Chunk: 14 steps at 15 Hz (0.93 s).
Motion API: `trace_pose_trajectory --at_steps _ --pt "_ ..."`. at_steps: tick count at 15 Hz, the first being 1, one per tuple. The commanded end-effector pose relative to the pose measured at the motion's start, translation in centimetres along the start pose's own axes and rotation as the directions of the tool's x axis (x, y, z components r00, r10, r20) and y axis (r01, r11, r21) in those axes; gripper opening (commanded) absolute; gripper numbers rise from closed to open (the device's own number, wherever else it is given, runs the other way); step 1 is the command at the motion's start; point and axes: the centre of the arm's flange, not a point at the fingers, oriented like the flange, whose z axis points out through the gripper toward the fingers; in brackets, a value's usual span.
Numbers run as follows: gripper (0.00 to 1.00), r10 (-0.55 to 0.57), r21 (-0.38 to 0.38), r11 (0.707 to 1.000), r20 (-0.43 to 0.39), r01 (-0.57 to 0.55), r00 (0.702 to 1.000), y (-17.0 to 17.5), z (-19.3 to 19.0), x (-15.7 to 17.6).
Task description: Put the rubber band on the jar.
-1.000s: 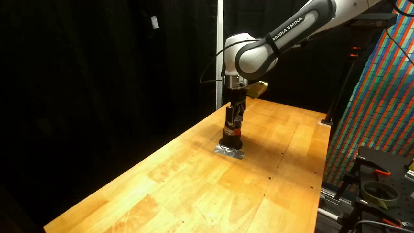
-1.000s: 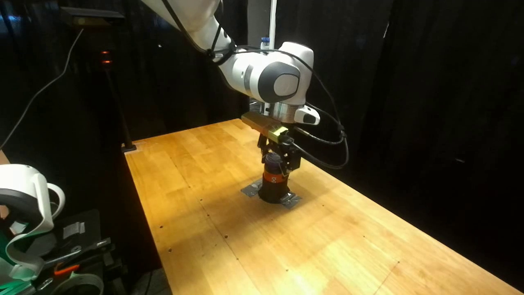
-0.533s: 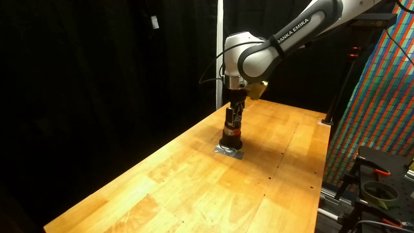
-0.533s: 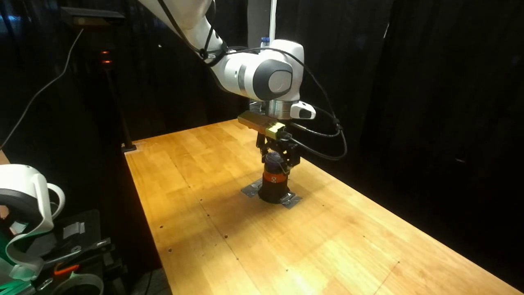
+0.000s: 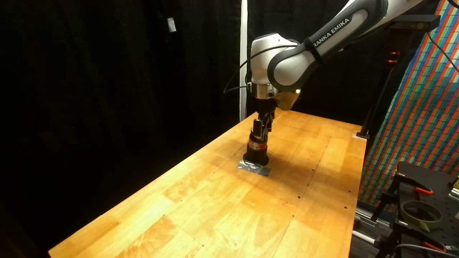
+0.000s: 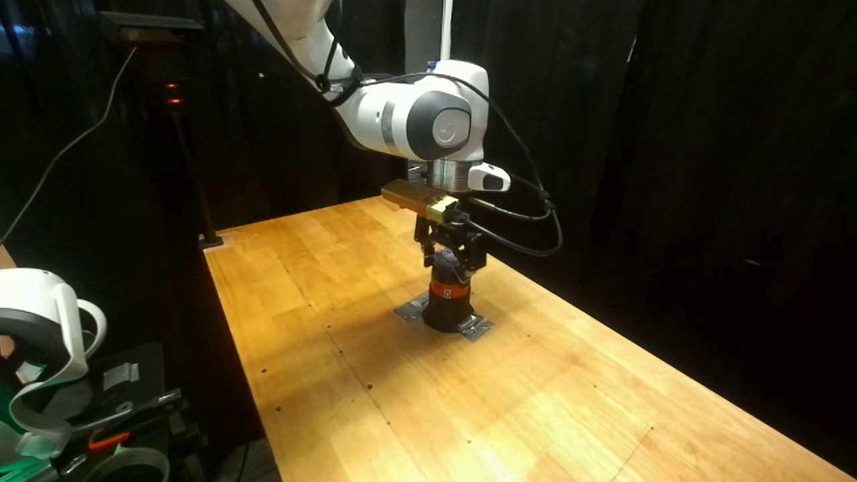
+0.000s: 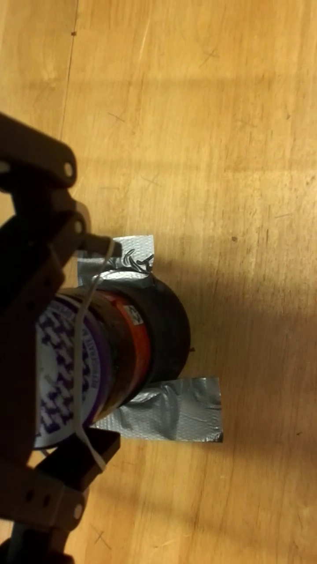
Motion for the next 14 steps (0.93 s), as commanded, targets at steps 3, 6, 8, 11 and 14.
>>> trace_pose_trajectory --at_steps 3,6,8,11,14 --pt "1.00 0.007 -0.026 1.000 0.022 -0.006 1.000 0.1 -0.5 -2.6" --pt "1.00 0.014 -0.021 1.000 0.024 -0.014 1.000 0.1 -0.2 -2.7" --pt "0.89 0.022 -0.020 1.000 0.010 -0.021 1.000 0.2 -0.2 -2.8" --pt "0.58 0.022 -0.006 1.000 -0.011 -0.022 1.000 0.6 -0.5 -3.3" --pt "0.35 0.011 0.014 1.000 -0.055 -0.011 0.998 1.2 -1.1 -4.4"
